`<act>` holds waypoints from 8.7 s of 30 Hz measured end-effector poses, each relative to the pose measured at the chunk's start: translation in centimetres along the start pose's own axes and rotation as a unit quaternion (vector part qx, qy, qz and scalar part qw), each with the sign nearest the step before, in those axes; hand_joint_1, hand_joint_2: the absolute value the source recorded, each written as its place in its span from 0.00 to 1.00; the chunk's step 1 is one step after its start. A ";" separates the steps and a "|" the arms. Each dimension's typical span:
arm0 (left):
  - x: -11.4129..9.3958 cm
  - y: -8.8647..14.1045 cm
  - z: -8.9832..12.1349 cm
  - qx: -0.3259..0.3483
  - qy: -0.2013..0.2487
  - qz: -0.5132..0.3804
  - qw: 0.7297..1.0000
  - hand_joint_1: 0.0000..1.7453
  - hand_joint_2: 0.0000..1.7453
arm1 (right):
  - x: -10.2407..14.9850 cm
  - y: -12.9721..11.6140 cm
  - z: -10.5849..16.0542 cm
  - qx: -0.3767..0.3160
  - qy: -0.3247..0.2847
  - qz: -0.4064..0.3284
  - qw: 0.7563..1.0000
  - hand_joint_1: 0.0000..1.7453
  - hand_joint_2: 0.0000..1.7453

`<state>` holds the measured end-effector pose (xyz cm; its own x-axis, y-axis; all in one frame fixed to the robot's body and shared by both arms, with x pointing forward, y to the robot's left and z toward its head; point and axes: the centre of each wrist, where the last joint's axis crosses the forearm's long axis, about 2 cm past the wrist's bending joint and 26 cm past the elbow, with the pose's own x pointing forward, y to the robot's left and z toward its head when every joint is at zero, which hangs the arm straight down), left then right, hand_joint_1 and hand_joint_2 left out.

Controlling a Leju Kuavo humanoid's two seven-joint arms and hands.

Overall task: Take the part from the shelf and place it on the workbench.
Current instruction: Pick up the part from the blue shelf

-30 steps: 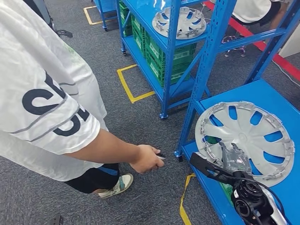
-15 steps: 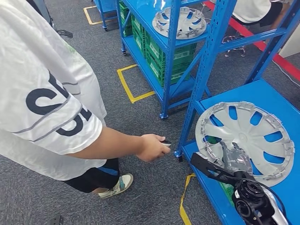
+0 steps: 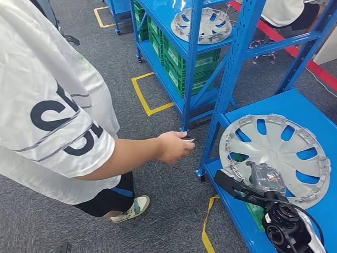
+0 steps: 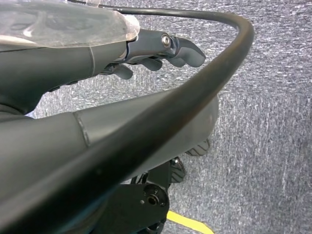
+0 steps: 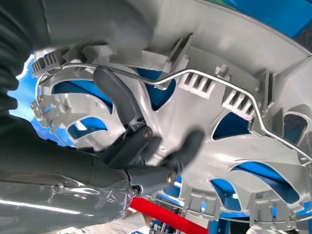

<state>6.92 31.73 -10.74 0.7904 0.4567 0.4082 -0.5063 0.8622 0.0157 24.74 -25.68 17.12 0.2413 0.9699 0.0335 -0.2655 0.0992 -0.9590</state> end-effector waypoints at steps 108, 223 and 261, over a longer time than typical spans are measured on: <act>0.1 0.4 0.0 0.019 0.007 0.000 1.000 0.00 0.00 | -0.2 1.4 -1.2 0.019 -0.027 -0.024 0.999 1.00 1.00; -0.1 0.7 0.0 0.053 -0.006 0.026 0.998 0.00 0.00 | -0.8 -4.3 3.2 -0.393 -0.326 -0.501 0.699 1.00 1.00; 0.2 0.5 -0.1 0.036 -0.016 0.016 0.999 0.00 0.00 | 8.0 -1.1 6.3 -0.267 -0.433 -0.547 0.664 1.00 1.00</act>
<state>6.80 32.29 -10.72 0.7620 0.4759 0.4392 -0.5562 0.8284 0.0673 21.09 -16.64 20.24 -0.6725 0.1691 0.7205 0.0516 0.9819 -0.1823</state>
